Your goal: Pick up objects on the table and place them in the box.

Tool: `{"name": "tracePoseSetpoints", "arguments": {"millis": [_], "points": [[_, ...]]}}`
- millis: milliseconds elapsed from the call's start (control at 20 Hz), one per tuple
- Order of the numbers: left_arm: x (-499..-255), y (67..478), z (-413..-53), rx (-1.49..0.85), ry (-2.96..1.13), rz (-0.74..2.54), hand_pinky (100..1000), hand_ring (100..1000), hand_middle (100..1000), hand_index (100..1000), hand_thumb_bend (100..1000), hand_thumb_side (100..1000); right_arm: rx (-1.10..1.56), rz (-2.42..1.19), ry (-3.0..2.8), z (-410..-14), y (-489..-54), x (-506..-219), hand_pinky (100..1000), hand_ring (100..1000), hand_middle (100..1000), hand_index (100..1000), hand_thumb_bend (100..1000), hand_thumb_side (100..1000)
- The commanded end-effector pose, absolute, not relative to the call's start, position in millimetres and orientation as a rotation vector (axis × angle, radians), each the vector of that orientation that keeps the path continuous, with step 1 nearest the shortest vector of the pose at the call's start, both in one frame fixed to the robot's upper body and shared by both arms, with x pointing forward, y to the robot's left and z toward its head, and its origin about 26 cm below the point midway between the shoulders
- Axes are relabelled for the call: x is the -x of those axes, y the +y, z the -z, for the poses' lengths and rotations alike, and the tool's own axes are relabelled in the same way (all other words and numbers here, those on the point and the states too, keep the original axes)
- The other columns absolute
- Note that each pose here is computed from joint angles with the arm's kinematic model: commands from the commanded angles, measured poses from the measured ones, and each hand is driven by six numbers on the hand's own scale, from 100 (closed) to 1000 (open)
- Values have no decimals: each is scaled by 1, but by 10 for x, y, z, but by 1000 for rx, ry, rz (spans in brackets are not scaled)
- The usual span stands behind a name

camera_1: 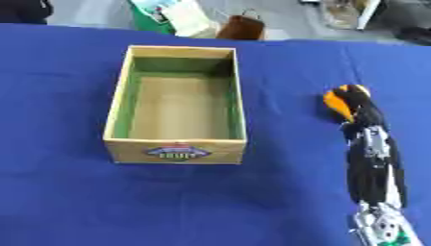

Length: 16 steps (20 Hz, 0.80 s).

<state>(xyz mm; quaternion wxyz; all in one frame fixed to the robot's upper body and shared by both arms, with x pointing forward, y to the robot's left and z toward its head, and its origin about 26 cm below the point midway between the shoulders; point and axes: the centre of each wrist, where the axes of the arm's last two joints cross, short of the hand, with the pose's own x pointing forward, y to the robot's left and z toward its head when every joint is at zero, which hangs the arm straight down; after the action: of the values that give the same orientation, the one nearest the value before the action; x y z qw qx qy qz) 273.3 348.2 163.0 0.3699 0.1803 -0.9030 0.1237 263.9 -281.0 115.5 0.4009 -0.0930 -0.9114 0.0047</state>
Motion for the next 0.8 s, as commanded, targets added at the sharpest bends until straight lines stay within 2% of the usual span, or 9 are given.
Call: {"name": "tracePoseSetpoints", "arguments": {"millis": [50, 500, 800], "points": [[-2701, 3497, -1709, -481, -2343, -306, 514, 453, 465, 552, 100, 783, 252, -13, -2329, -1222, -2827, -2624, 887, 1000, 838, 942, 100, 1000], [-2700, 3499, -1709, -481, -2343, -305, 514, 453, 465, 552, 100, 783, 263, -23, -2328, -1225, -2837, -2623, 888, 1000, 838, 941, 100, 1000], [-2695, 3509, -1710, -488, -2341, -300, 514, 453, 465, 552, 100, 783, 436, -85, -2367, -1355, -3105, -2617, 879, 1000, 842, 940, 100, 1000]]}}
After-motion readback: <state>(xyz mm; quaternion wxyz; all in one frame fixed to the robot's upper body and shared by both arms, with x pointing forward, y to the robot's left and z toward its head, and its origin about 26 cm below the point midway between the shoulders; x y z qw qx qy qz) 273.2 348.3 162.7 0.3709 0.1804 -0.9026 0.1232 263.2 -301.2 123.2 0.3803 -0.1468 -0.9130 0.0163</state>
